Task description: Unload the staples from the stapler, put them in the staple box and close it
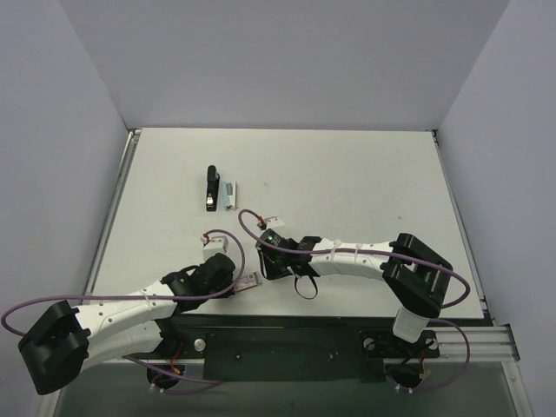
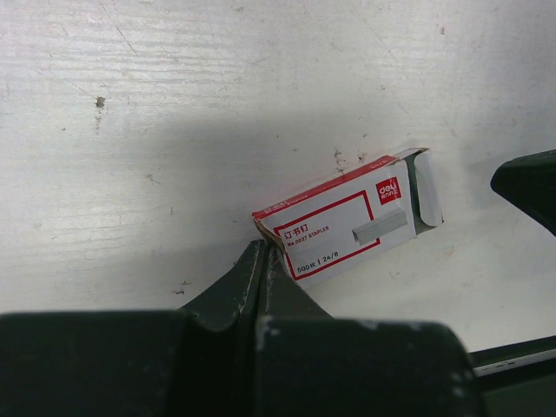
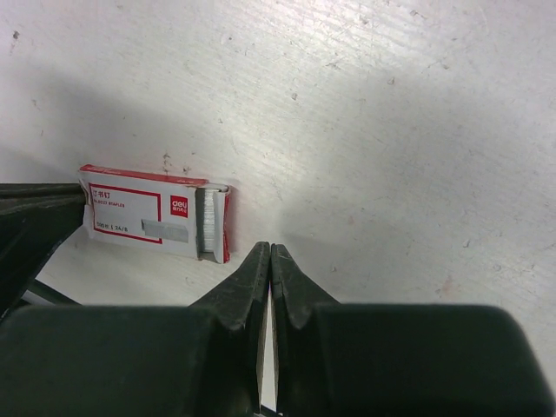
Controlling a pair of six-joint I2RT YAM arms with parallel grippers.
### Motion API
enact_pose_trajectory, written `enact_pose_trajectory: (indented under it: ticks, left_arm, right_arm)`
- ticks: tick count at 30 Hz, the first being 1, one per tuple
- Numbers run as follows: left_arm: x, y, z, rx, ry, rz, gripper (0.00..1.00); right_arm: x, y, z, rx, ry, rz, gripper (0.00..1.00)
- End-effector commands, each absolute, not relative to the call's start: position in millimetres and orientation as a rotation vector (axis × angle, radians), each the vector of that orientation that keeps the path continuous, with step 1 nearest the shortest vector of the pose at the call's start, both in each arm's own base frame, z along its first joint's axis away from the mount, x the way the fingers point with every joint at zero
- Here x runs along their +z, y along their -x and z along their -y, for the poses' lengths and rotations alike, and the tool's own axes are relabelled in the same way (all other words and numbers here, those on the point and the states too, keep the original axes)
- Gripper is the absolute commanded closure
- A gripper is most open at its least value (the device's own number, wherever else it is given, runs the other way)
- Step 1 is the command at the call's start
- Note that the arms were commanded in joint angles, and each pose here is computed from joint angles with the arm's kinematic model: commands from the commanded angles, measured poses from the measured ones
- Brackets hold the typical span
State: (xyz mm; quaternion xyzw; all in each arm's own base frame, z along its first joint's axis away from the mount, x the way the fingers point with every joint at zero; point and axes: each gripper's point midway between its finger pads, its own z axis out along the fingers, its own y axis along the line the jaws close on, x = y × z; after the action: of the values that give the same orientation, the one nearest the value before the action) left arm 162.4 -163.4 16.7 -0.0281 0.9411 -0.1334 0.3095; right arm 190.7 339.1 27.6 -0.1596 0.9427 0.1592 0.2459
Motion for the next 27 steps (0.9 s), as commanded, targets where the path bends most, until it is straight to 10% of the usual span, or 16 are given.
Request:
enact_pose_trajectory:
  ticks: [1, 15, 27]
  left_arm:
    - [15, -159, 168, -0.367, 0.045, -2.507, 1.0]
    - [12, -158, 169, -0.372, 0.037, -2.515, 1.0]
    - [9, -156, 168, -0.378, 0.032, -2.521, 1.0]
  right_arm:
    - [23, -193, -332, 0.405, 0.41, -2.578, 1.0]
    - [14, -191, -340, 0.468, 0.377, -2.584, 1.0]
    - [11, -199, -324, 0.608, 0.181, -2.557, 0.73]
